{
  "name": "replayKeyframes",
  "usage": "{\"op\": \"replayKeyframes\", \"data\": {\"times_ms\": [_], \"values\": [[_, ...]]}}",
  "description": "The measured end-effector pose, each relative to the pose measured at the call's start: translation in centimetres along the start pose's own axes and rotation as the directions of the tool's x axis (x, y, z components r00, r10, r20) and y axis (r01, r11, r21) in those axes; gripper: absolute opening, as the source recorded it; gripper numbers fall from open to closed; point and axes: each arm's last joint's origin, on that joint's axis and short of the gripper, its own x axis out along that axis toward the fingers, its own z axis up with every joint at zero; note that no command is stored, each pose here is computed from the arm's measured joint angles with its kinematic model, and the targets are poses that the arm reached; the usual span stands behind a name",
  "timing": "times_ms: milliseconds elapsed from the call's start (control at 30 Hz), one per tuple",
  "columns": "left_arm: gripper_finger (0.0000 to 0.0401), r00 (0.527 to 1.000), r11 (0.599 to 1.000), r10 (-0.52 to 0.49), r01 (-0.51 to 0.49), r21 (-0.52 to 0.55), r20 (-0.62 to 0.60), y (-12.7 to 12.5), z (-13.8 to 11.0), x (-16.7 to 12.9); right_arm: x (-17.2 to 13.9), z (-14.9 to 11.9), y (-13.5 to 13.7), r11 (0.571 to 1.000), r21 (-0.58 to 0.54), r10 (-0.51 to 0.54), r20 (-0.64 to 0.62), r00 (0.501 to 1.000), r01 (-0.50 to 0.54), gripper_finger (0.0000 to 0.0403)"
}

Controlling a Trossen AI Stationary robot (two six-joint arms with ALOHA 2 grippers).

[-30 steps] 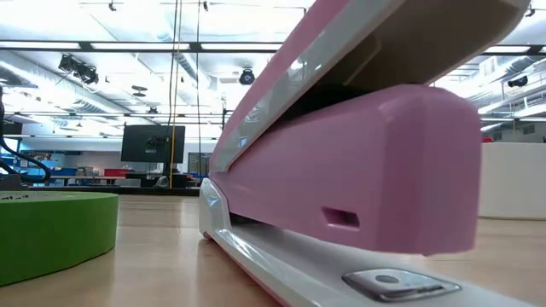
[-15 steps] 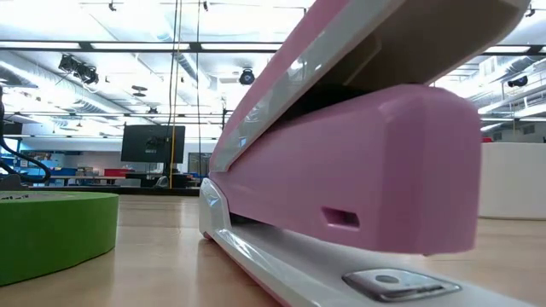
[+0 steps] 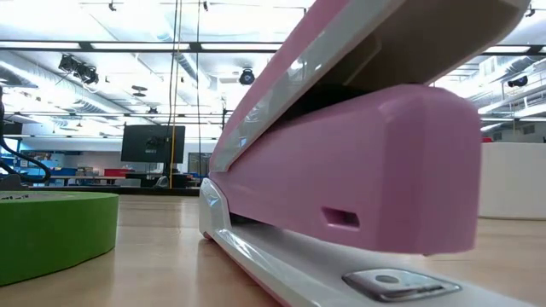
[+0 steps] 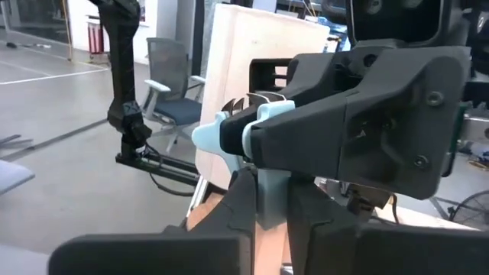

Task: Pick and place Stapler, Stapler remover, tape
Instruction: Put the light blue staple remover into the white bin

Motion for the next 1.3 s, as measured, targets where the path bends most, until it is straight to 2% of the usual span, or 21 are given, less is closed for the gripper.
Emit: {"op": "replayKeyframes", "data": {"times_ms": [167,333,467,600,667,800,900,1000,1100,1300], "values": [[0.0115,1.000,1.000,0.012,-0.012,-0.015,-0.002,0.0,0.0,0.0,-0.1,0.0,0.1,1.000,0.013,0.000,-0.005,1.000,0.000,0.0027],[0.0150,1.000,1.000,0.016,-0.016,-0.013,-0.003,0.0,0.0,0.0,-0.3,-0.1,0.7,1.000,0.017,0.006,-0.028,1.000,-0.006,0.0027],[0.0160,0.999,0.999,0.032,-0.032,-0.012,-0.004,0.3,0.1,-0.2,-0.7,-0.2,1.3,1.000,0.010,-0.014,-0.058,0.998,0.015,0.0027],[0.0160,0.998,0.998,0.056,-0.056,-0.011,-0.014,0.5,0.3,-0.6,-1.7,-0.1,1.4,0.993,0.038,-0.106,-0.137,0.985,0.112,0.0027],[0.0158,0.998,0.998,0.055,-0.055,-0.016,-0.021,0.4,0.5,-0.9,-2.4,-0.1,1.5,0.991,0.046,-0.117,-0.180,0.977,0.127,0.0026],[0.0158,0.998,0.998,0.066,-0.066,-0.007,0.020,0.3,2.3,-2.0,-4.4,-0.7,2.2,0.985,0.044,-0.143,-0.314,0.938,0.165,0.0026],[0.0158,0.998,0.998,0.060,-0.060,-0.013,-0.004,0.2,2.3,-2.4,-6.0,-0.4,2.2,0.967,0.089,-0.190,-0.362,0.912,0.237,0.0026],[0.0158,0.997,0.997,0.075,-0.075,-0.031,0.004,0.2,3.0,-2.9,-7.6,-1.4,2.6,0.955,0.091,-0.208,-0.471,0.857,0.281,0.0026],[0.0158,0.996,0.994,0.082,-0.084,-0.065,-0.026,0.0,3.4,-3.6,-9.7,-1.8,2.5,0.929,0.143,-0.208,-0.564,0.799,0.342,0.0026],[0.0158,0.963,0.978,0.091,-0.135,-0.160,-0.253,-0.6,1.9,-4.6,-13.5,-3.5,1.9,0.834,0.124,-0.268,-0.760,0.592,0.537,0.0026]]}}
